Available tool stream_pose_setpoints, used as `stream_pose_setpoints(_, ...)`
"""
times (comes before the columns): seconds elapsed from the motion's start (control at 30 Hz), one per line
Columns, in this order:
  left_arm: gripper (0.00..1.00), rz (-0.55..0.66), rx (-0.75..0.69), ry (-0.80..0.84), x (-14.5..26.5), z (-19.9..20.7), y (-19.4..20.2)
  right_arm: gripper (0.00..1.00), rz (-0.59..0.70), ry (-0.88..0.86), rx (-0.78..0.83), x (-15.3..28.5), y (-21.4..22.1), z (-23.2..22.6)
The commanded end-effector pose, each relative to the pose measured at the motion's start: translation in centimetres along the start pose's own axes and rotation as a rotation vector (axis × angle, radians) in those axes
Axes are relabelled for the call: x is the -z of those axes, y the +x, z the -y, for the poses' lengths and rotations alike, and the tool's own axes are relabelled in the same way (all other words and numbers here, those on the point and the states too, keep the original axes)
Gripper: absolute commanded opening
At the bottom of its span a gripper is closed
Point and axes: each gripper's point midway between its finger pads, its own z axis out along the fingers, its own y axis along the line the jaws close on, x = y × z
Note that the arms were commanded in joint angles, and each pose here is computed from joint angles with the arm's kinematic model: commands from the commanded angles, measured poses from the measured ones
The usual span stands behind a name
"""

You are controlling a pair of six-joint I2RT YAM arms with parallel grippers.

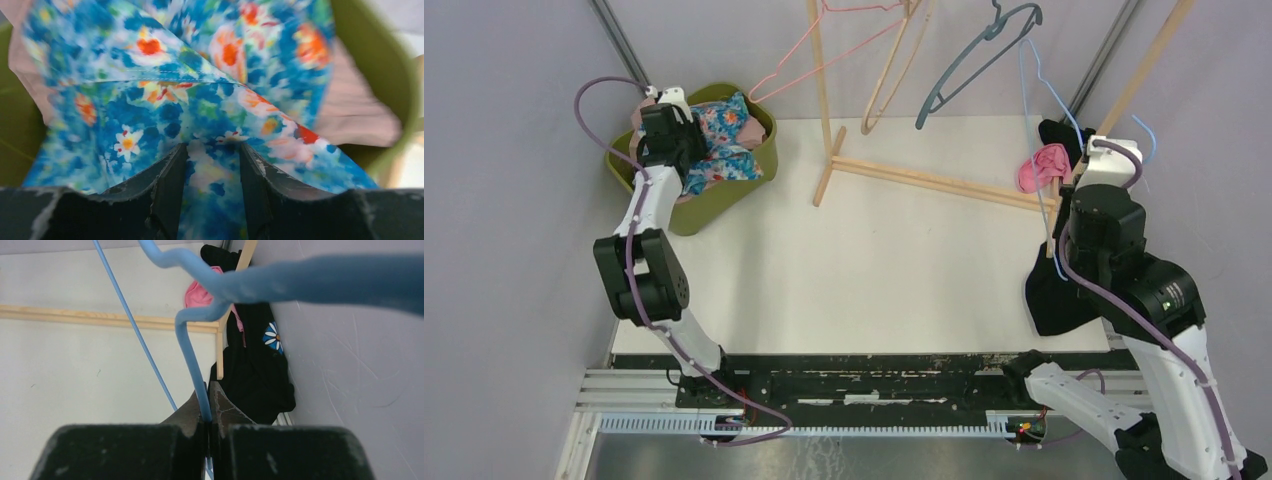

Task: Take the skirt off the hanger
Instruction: Place the skirt in the bin, then place the hanger at the clothesline.

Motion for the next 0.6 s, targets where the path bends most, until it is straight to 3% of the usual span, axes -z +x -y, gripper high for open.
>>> stream_pose_setpoints(0.0, 0.51, -0.038, -0.062, -0.086, -2.0, -3.2, 0.8, 0.01, 0.088, 0.078, -0.026, -0.8, -3.1, 0.4)
stream_pose_setpoints(0.3, 0.53, 0.03, -0.024, 0.01, -1.9, -1.4, -1.7, 0.01, 0.174, 0.233, 0.003, -3.1, -7.3, 0.4)
stream_pose_setpoints(0.57, 0.54, 0.079, 0.029, 0.099, -0.6, 0.5, -4.5, 0.01, 0.237, 0.286, -0.081, -5.3, -9.9, -0.7)
